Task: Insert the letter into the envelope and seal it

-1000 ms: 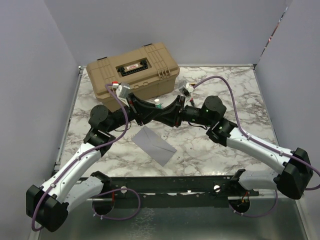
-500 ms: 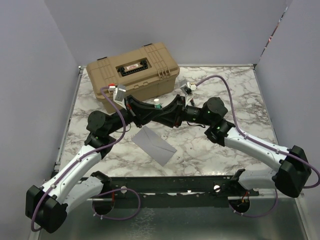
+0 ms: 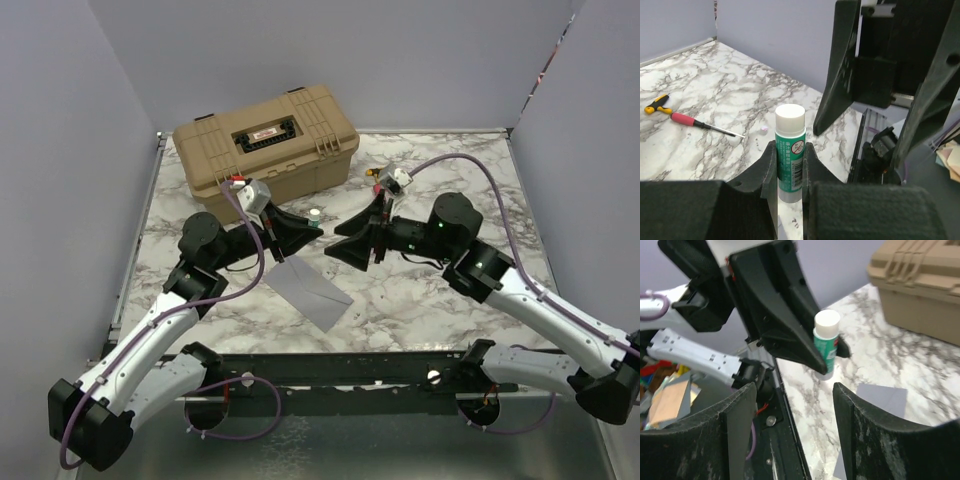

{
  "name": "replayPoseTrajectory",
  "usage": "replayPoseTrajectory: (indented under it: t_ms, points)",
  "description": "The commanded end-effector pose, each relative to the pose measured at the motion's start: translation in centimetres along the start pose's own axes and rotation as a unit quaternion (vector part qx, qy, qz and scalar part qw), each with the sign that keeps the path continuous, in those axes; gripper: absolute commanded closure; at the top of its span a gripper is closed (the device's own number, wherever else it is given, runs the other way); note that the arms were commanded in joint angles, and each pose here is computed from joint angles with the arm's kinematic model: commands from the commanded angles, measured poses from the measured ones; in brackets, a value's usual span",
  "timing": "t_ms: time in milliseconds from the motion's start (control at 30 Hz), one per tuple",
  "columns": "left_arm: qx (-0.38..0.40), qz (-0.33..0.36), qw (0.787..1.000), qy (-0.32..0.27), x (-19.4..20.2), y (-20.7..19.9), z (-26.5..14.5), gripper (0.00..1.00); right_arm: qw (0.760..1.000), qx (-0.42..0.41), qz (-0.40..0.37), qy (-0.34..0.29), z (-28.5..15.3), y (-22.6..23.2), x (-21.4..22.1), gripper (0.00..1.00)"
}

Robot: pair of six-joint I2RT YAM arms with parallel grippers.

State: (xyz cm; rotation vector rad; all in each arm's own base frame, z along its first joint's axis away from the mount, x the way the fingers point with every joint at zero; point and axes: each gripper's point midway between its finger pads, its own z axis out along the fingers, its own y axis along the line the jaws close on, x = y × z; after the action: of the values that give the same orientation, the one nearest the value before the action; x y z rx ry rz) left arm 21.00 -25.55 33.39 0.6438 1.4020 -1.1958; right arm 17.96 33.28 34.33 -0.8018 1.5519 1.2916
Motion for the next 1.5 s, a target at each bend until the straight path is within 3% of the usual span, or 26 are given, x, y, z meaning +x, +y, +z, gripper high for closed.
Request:
replayPoseTrajectory:
  t_ms: [0,67,133,233,300,467,633,767,1133,1467]
  points:
    - [0.025,0.054,0.998,0.037,0.6,-0.5,-0.3,1.00,0.991,0.129,0.016,-0.039,-3.0,-2.4,-2.1,0.35]
    - [0.017,0.055,0.998,0.041,0.8,-0.2,-0.4,1.00,0.978,0.197,0.030,-0.059,-4.3,-4.3,-2.8,0.34]
    - [0.013,0.050,0.998,0.046,1.0,-0.1,-0.4,1.00,0.950,0.302,0.048,-0.063,-6.2,-7.5,-2.5,0.35]
    - [0.012,0.037,0.998,0.052,1.3,-0.1,-0.3,1.00,0.873,0.483,0.059,-0.038,-10.1,-13.1,-0.6,0.34]
    - [0.011,0.030,0.998,0.052,1.2,0.0,-0.3,1.00,0.831,0.552,0.071,0.003,-12.0,-16.0,1.4,0.34]
    - [0.006,0.017,0.999,0.045,1.2,0.0,-0.2,1.00,0.766,0.621,0.137,0.090,-15.8,-23.2,7.9,0.34]
    - [0.006,0.012,0.999,0.036,1.1,-0.3,-0.3,1.00,0.720,0.646,0.210,0.145,-18.9,-28.0,14.2,0.36]
    - [0.003,0.010,1.000,0.025,0.7,-0.5,-0.4,1.00,0.697,0.655,0.235,0.173,-19.8,-29.9,17.5,0.42]
    - [0.002,0.012,1.000,0.004,-0.3,-0.9,-0.7,1.00,0.667,0.657,0.274,0.219,-20.7,-31.9,21.5,0.54]
    - [-0.002,0.009,1.000,0.001,-0.3,-0.8,-0.7,1.00,0.674,0.651,0.266,0.228,-20.5,-32.7,22.2,0.61]
